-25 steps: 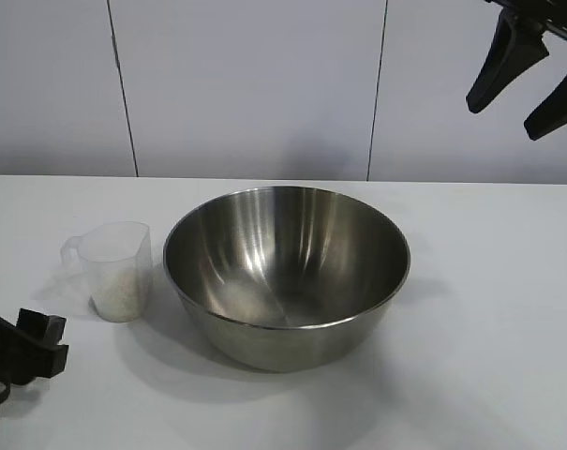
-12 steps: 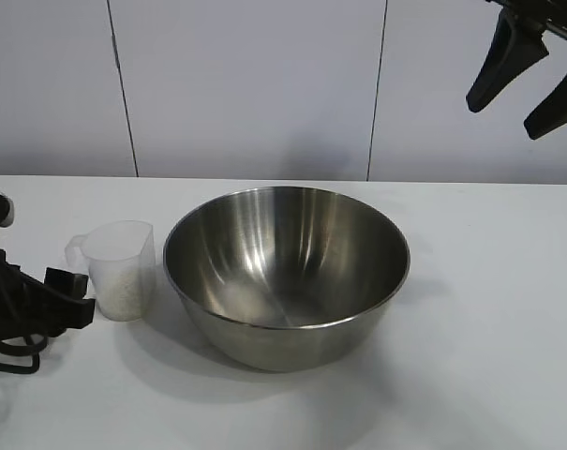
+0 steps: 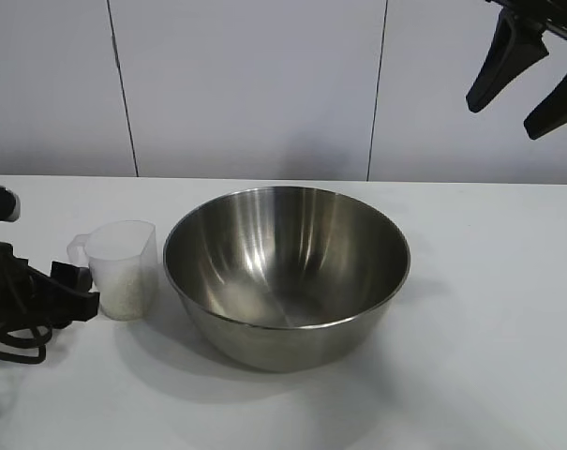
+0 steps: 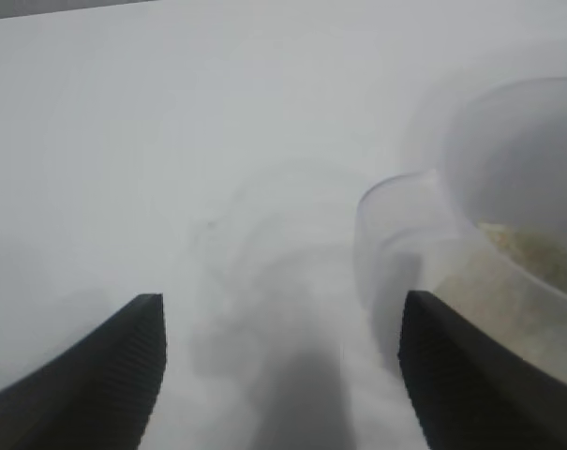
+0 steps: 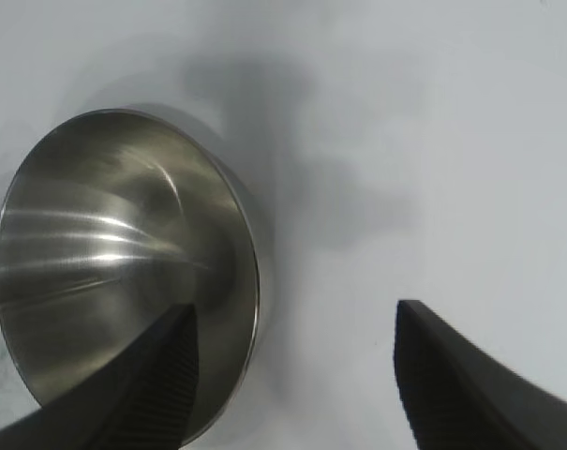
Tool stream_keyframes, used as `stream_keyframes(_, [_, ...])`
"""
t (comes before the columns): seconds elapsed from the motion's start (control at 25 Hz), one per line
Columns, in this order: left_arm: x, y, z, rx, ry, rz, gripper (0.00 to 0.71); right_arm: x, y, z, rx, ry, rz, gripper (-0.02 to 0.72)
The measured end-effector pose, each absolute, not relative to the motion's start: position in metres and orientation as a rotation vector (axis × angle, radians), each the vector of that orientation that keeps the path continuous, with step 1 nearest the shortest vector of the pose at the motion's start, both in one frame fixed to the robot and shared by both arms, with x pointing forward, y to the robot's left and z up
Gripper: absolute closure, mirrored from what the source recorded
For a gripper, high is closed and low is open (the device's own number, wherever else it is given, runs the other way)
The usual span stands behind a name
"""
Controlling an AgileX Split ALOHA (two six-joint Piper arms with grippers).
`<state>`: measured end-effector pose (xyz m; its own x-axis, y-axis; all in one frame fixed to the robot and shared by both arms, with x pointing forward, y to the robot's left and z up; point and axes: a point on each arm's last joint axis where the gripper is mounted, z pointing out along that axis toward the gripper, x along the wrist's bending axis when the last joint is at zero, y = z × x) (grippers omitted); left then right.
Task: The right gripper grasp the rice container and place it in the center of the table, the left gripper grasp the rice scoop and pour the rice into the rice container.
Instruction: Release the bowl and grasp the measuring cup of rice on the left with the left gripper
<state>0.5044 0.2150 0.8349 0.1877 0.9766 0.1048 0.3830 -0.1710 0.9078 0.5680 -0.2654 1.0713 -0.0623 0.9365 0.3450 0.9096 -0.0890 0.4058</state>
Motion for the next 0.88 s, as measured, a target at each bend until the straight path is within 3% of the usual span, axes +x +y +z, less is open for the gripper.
stream_keyframes(0.72, [0.517, 0.220, 0.839, 1.633, 1.316, 1.000, 0.247, 0.569, -0.266, 1.072, 2.113, 2.081, 0.858, 0.281])
stream_keyframes(0.8, [0.517, 0.219, 0.839, 1.635, 1.313, 0.999, 0.291, 0.569, -0.266, 1.072, 2.108, 2.071, 0.865, 0.281])
stream_keyframes(0.88, [0.517, 0.219, 0.839, 1.636, 1.311, 0.998, 0.436, 0.570, -0.266, 1.072, 2.106, 2.066, 0.868, 0.281])
